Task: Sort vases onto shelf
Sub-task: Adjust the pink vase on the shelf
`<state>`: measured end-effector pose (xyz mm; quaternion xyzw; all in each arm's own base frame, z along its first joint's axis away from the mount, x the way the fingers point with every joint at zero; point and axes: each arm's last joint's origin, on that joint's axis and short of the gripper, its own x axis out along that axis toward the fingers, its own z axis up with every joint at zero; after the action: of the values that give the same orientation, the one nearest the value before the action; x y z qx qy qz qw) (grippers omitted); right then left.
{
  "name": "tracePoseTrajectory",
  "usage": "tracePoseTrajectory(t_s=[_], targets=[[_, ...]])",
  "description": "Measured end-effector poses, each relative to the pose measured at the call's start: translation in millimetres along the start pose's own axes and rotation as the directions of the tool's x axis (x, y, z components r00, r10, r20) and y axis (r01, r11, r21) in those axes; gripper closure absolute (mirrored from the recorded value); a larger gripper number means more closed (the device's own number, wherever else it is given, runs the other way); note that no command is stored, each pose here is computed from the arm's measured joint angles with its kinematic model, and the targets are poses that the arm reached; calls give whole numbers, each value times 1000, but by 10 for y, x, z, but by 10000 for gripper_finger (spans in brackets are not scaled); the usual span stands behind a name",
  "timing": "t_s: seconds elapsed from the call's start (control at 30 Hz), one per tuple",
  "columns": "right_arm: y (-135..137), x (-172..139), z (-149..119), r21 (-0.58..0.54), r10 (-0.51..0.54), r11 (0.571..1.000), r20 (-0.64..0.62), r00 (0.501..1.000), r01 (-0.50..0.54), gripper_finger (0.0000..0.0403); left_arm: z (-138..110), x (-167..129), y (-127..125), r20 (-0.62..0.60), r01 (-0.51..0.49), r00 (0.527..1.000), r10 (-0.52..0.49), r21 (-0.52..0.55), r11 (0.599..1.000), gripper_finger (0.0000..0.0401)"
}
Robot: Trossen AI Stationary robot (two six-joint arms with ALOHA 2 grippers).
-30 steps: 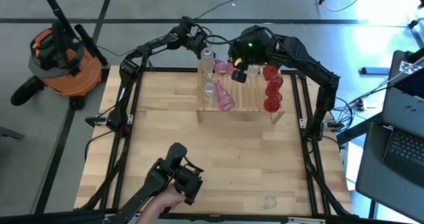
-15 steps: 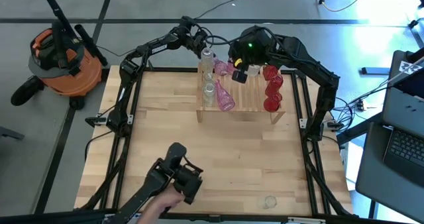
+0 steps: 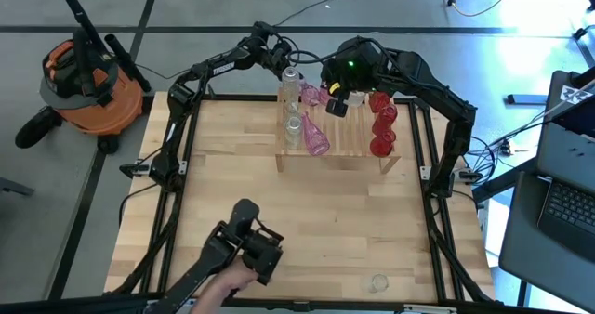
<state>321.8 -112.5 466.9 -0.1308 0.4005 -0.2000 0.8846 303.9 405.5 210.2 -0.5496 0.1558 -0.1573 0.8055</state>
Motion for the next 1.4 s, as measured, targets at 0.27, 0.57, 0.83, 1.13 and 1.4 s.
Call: tracePoseTrajectory(t_s=[0.27,0.57,0.83,1.13,1.4], targets=[[0,0,0,0,1,1000,1,1000,-1,285,29,-65,-106,13,2,1000,-2,22,1000,399],[0,0,1,0,1,1000,1,1000,-1,285,168,-134,-324,28,5,1000,-7,74,997,401],[0,-1,1,1,1,1000,2,1000,-1,285,233,-41,-512,9,13,1000,-14,112,994,398],[6,0,3,27,19,999,7,1000,-19,285,214,44,-526,-11,23,1000,-22,114,993,399],[10,-1,5,27,34,999,12,999,-34,285,229,-28,-514,9,10,1000,-11,114,993,400]])
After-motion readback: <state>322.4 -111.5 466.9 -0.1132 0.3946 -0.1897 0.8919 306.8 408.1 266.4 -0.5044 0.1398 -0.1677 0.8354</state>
